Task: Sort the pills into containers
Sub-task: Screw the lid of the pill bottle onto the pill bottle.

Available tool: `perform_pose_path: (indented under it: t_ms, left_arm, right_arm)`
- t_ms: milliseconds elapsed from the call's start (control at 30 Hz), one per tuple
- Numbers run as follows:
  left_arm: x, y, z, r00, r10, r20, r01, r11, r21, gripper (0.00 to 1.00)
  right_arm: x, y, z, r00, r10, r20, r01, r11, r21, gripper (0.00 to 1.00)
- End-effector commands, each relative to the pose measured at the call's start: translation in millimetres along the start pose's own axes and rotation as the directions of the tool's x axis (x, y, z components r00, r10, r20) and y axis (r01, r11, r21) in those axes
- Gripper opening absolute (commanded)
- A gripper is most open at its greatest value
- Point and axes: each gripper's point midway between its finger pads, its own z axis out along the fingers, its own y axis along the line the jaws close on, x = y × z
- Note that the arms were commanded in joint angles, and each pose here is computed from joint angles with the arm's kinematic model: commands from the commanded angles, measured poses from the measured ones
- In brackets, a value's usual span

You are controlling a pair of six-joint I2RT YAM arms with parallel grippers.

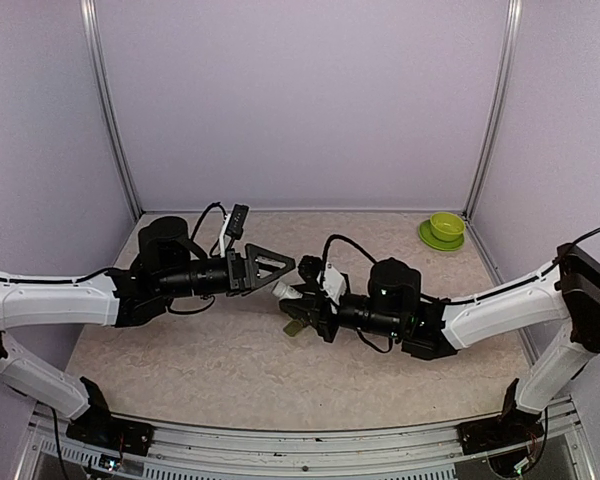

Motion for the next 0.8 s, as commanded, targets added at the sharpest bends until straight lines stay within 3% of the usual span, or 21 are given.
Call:
perform_pose_path:
  t_ms: [0,400,600,767]
  left_arm:
    - [-0.4,-5.7,-6.1,0.999,0.022,-0.039,-0.022,1.000,0.003,0.93]
    - [10.2,0.9,-4.7,0.990,-0.017,-0.138,0.012,0.999,-0.036,0.80]
    - [14.5,0.6,1.2,0.985,-0.041,-0.169,0.039,0.999,-0.013,0.64]
    - [19.8,6.2,5.4,0.980,-0.058,-0.191,0.054,0.998,-0.022,0.62]
  right_arm:
    - [-10.3,-1.0,-13.5,0.996,-0.085,-0.006,0.085,0.996,0.015,0.00]
    - [-19.7,-10.7,-23.8,0.982,-0.185,-0.037,0.187,0.981,0.058,0.00]
    - [-20.6,-10.6,-23.4,0.978,-0.203,-0.046,0.205,0.977,0.053,0.00]
    - [-21.9,-8.9,-24.2,0.978,-0.204,-0.041,0.206,0.978,0.043,0.00]
